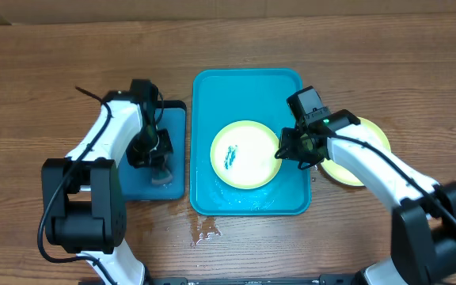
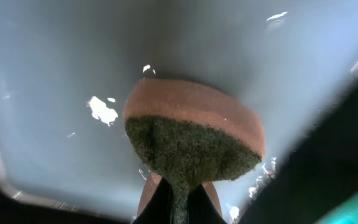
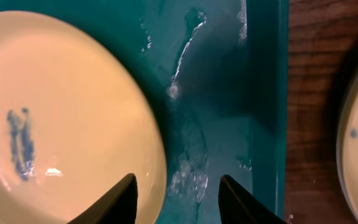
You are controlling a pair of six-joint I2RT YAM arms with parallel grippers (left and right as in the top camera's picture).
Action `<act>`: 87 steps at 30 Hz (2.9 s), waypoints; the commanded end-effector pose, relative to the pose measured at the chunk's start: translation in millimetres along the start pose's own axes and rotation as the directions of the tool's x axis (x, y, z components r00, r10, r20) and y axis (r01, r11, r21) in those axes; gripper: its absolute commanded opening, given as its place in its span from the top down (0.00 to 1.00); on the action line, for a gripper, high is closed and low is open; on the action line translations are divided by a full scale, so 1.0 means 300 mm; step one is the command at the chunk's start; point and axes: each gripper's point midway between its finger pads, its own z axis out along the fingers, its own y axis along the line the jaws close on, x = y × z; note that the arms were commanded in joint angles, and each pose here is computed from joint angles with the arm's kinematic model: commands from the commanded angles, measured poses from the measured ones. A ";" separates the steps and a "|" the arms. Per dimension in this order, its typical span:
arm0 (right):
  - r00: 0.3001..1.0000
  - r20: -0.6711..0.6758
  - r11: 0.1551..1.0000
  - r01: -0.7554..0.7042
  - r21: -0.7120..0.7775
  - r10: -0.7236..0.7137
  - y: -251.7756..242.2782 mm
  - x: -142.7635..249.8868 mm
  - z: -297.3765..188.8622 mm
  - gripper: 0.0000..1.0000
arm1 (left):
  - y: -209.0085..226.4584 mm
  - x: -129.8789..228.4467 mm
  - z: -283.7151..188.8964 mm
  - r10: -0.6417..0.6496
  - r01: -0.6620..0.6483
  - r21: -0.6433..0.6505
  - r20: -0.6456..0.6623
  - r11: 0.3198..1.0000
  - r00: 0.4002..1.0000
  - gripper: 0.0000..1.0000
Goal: Clean dirty plates on tray and stack at the side
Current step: 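Grasp the sponge in the water tray with the left gripper, then scrub the yellow plate with the sponge while the right gripper holds it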
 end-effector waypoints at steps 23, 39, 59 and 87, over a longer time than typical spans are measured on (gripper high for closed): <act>0.994 -0.102 0.990 0.019 -0.136 -0.033 0.003 0.070 0.180 0.96 | -0.420 -0.014 -0.354 0.279 -0.337 0.162 0.299 0.927 0.913 0.96; 0.989 -0.145 0.994 -0.017 -0.109 0.001 -0.016 0.102 0.178 0.96 | -0.739 0.114 0.018 0.375 -0.415 0.249 0.194 0.875 0.907 0.96; 0.988 -0.156 0.995 -0.019 -0.102 0.003 -0.022 0.114 0.179 0.96 | -0.415 0.008 0.131 0.345 -0.319 -0.201 0.112 0.926 0.932 0.96; 0.987 -0.159 0.995 -0.020 -0.100 0.004 -0.024 0.116 0.179 0.96 | -0.321 0.047 0.114 0.371 -0.297 -0.421 0.103 0.857 0.923 0.96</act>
